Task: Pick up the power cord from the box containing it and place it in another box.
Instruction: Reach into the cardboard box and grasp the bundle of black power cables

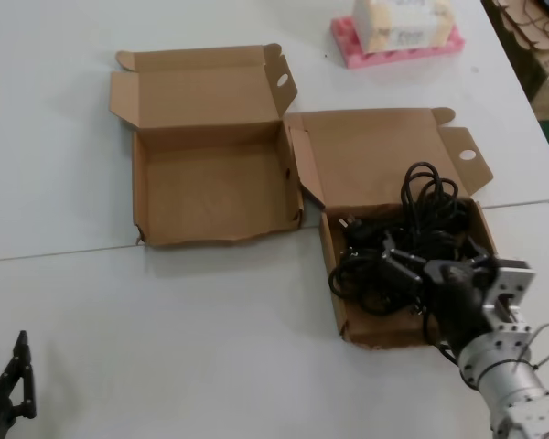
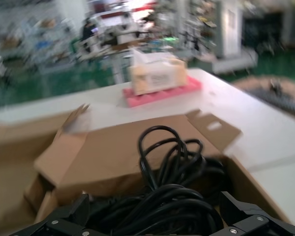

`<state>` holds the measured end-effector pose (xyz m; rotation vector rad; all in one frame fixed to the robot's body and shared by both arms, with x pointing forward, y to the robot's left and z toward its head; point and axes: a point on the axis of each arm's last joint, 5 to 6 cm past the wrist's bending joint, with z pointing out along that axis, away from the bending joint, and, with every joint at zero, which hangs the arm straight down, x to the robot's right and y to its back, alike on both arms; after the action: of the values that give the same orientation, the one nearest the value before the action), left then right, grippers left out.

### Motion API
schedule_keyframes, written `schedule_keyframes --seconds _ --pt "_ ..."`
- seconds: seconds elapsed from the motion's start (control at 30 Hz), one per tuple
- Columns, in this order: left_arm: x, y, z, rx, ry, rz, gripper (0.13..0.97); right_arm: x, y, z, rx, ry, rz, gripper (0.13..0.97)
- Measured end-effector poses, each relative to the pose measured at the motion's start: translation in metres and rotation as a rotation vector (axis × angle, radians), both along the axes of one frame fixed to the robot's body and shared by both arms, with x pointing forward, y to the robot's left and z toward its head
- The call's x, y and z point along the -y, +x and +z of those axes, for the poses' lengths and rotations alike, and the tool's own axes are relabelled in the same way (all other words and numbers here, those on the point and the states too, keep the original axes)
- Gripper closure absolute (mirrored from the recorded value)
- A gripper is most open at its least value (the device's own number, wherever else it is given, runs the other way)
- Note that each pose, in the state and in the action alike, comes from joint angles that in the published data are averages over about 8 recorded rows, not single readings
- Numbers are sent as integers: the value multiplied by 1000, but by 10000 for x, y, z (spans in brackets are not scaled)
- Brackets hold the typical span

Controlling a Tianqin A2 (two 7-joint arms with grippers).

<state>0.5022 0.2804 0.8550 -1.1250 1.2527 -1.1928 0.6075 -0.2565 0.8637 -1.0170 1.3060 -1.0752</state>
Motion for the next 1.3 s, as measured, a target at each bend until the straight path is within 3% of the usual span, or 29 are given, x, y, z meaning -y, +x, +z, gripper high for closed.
schedule_keyframes --seconds 0.17,0.33,0.67,1.17,1.3 --pt "0 0 0 0 0 0 757 -24 -3 -18 20 -240 -16 177" --pt "0 0 0 0 0 0 841 1 -32 -56 32 -327 -25 217" --pt "0 0 0 0 0 0 925 48 -84 -88 21 -312 -19 379" --pt "0 0 0 0 0 0 934 60 -249 -149 11 -283 -8 673" --pt "0 0 0 0 0 0 934 75 -301 -183 7 -300 -7 673"
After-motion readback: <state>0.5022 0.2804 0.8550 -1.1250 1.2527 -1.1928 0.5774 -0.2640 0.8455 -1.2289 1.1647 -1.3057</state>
